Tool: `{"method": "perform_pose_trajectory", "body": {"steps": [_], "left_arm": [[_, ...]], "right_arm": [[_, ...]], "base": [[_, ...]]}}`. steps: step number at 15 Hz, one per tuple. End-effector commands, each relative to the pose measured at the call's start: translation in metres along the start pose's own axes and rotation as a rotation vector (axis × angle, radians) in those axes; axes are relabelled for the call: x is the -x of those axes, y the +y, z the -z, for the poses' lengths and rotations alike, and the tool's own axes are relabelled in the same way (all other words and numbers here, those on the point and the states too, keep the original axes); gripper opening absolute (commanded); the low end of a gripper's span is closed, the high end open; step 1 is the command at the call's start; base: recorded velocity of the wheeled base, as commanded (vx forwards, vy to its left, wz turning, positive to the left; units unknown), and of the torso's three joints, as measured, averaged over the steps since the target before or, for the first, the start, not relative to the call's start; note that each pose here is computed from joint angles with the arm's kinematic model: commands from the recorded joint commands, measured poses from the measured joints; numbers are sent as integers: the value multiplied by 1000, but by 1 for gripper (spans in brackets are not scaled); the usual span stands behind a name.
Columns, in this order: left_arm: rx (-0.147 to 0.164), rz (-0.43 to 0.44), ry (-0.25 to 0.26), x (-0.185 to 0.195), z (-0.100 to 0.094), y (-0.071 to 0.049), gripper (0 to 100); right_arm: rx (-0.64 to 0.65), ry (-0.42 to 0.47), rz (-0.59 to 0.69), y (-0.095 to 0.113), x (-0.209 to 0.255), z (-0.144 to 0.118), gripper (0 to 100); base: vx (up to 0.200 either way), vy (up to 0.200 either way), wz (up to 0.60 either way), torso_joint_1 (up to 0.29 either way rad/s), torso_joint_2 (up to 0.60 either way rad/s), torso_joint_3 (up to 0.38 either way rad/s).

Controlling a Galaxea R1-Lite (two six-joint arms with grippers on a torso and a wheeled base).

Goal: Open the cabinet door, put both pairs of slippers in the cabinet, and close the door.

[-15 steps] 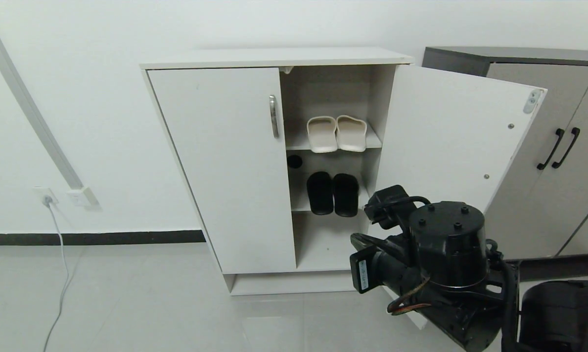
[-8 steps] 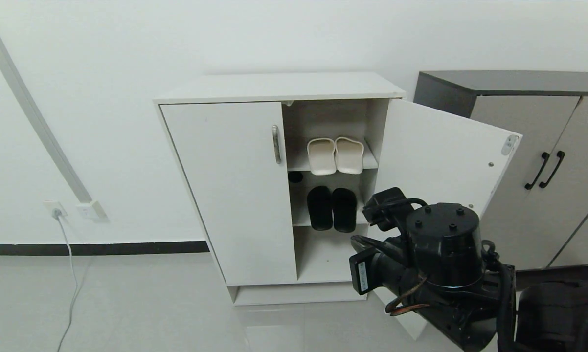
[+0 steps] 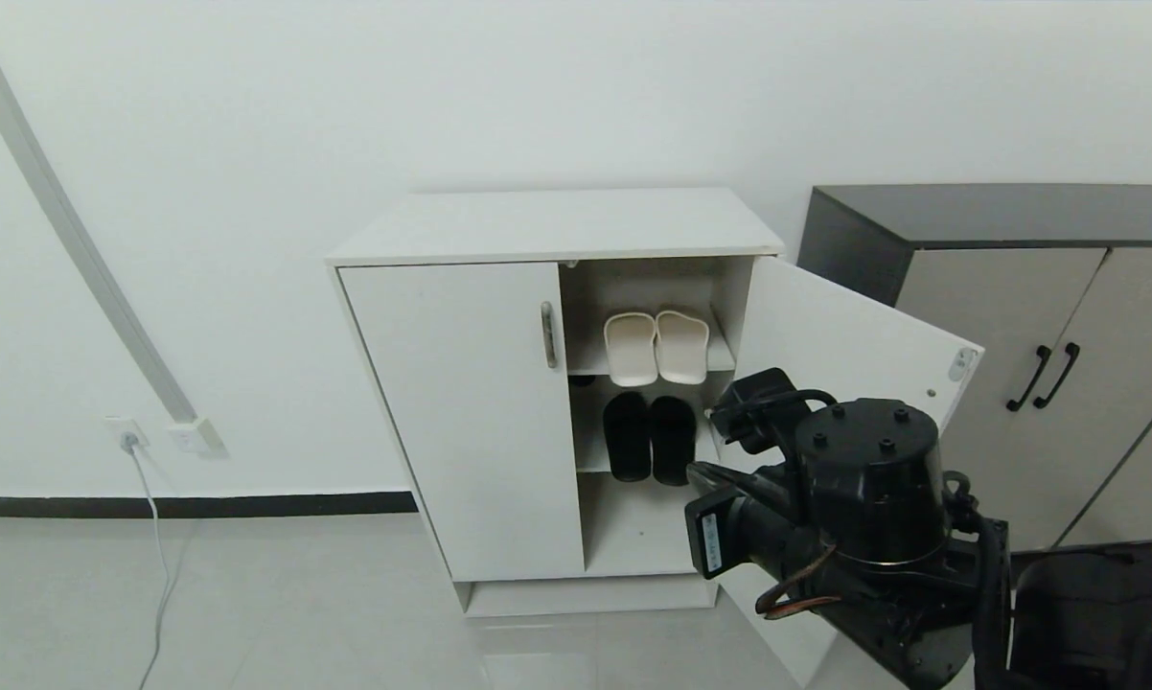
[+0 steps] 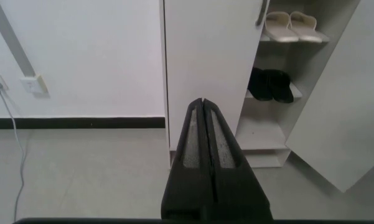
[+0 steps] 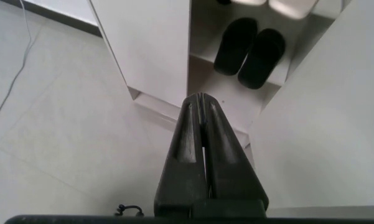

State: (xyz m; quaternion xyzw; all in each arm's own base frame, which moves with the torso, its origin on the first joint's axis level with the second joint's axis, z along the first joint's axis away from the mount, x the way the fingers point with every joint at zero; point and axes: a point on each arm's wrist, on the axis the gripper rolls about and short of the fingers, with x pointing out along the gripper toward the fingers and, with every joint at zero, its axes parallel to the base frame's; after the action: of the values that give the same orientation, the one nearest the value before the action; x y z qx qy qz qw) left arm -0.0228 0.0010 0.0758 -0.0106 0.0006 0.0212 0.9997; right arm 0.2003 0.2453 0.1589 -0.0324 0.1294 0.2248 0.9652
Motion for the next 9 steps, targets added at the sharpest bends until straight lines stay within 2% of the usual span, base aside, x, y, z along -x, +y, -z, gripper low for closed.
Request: {"method": "perform_pose_trajectory", "body": {"steps": [1,9], "left_arm": [[0,-1,0,0,0,0,0],[2,1,1,0,0,0,0]], "right_arm": [[1,2,-1,0,0,1,0],[6,12,0,-1,1,4,0]], "base": [[0,0,0,173,-496,-325],[0,0,0,200,-513,-319]]}}
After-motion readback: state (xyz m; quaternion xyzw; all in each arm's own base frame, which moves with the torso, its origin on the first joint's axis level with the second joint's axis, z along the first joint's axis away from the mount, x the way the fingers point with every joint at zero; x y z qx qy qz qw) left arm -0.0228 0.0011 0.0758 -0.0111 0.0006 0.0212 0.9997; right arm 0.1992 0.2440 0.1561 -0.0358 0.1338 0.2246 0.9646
